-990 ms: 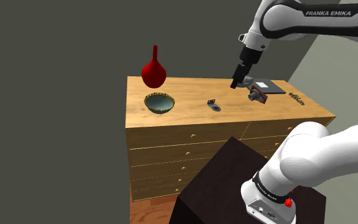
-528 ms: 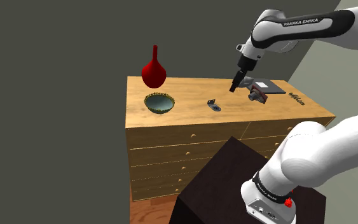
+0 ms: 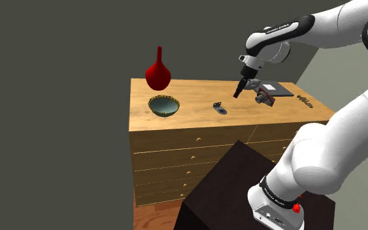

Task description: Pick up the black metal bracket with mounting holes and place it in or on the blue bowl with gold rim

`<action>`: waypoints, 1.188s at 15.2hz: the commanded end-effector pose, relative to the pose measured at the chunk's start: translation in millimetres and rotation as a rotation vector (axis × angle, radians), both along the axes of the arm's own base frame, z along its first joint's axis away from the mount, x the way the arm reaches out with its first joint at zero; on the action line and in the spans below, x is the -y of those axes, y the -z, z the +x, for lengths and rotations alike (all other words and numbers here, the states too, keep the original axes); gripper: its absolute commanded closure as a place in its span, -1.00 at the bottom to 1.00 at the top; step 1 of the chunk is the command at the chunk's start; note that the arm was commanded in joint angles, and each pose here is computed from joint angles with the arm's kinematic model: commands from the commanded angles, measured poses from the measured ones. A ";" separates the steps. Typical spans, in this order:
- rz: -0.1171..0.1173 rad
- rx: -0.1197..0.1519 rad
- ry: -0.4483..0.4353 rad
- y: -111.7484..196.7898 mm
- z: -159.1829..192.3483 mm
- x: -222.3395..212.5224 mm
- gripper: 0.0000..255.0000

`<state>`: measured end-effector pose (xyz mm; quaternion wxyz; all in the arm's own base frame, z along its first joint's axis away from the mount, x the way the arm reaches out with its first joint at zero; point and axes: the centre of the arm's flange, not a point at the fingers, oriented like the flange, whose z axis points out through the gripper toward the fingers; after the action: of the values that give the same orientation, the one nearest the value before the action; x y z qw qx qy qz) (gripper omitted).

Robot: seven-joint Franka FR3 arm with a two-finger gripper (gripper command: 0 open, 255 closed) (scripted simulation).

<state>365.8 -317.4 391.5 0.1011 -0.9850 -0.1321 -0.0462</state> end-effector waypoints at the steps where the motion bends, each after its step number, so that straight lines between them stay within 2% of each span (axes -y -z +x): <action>1: 0.013 0.015 -0.028 16.8 10.6 21.2 -1.00; 11: 0.089 0.067 -0.149 107.1 68.5 113.1 -1.00; 18: 0.091 0.068 -0.151 138.9 72.7 105.0 -1.00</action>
<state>437.7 -424.2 258.8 0.1443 -0.9645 -0.2072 -0.0774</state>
